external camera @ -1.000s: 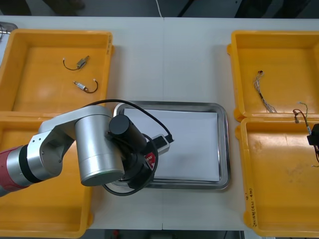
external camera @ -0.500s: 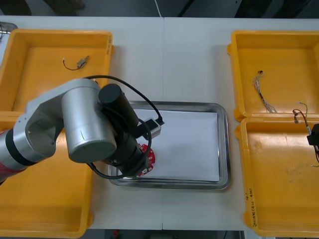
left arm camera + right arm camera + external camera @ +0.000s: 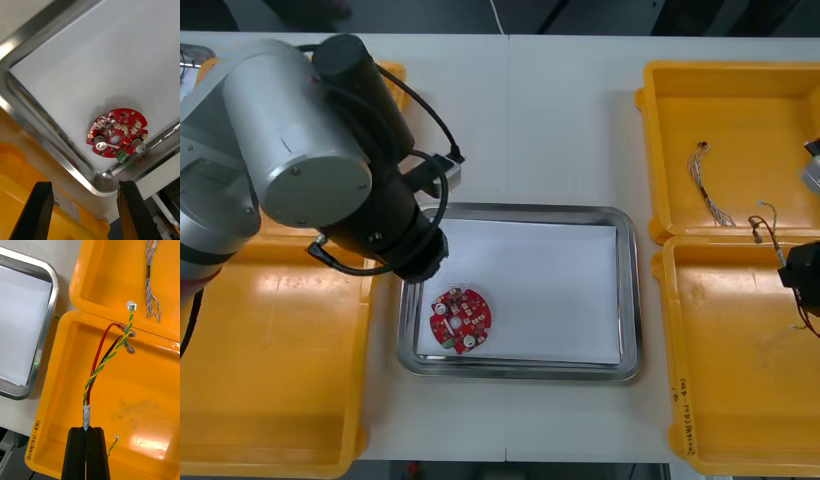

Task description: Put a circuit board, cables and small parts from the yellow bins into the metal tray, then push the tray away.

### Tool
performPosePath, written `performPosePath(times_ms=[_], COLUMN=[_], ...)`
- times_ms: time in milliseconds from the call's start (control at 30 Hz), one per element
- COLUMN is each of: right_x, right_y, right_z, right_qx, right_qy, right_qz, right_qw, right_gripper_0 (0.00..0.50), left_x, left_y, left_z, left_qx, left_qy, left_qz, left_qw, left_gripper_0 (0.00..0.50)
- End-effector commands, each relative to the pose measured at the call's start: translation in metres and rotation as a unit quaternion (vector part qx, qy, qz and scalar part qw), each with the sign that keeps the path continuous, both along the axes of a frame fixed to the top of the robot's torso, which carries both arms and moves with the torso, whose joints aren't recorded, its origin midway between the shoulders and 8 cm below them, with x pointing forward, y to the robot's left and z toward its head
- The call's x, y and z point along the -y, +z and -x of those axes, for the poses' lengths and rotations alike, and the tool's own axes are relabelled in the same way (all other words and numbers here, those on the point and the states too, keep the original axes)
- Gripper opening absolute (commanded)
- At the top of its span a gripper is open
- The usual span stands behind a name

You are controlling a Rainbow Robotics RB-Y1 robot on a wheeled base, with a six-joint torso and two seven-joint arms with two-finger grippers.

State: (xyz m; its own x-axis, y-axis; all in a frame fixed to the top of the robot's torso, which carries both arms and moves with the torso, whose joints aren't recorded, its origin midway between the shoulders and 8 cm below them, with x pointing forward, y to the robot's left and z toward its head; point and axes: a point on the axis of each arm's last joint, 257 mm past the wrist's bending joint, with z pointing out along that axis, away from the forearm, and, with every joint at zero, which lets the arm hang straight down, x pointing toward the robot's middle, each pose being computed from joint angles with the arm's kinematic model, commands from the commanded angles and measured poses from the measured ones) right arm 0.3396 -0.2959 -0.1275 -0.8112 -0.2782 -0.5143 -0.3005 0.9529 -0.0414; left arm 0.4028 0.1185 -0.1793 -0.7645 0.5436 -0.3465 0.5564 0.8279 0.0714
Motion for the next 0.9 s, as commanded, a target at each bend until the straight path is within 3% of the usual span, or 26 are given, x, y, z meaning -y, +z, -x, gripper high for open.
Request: performPosePath(times_ms=[33, 367, 900], right_x=[-0.016, -0.055, -0.118], right_y=[0.015, 0.014, -0.003], right_z=[-0.004, -0.007, 0.000], right_qx=[0.020, 0.016, 0.001], right_qy=[0.061, 0.126, 0.251], right_qz=[0.040, 0.050, 0.108], right_qw=[0.997, 0.991, 0.962], right_gripper_0=[0.000, 0.000, 0.000], left_x=[-0.006, -0.051, -0.121], left_y=[0.035, 0.060, 0.096], left_z=[-0.028, -0.082, -0.133], left_qx=[0.014, 0.026, 0.056], left_qy=[0.079, 0.188, 0.322], left_qz=[0.044, 0.044, 0.087], left_qw=[0.9958, 0.9809, 0.9410], left_gripper_0=[0.500, 0.500, 0.500])
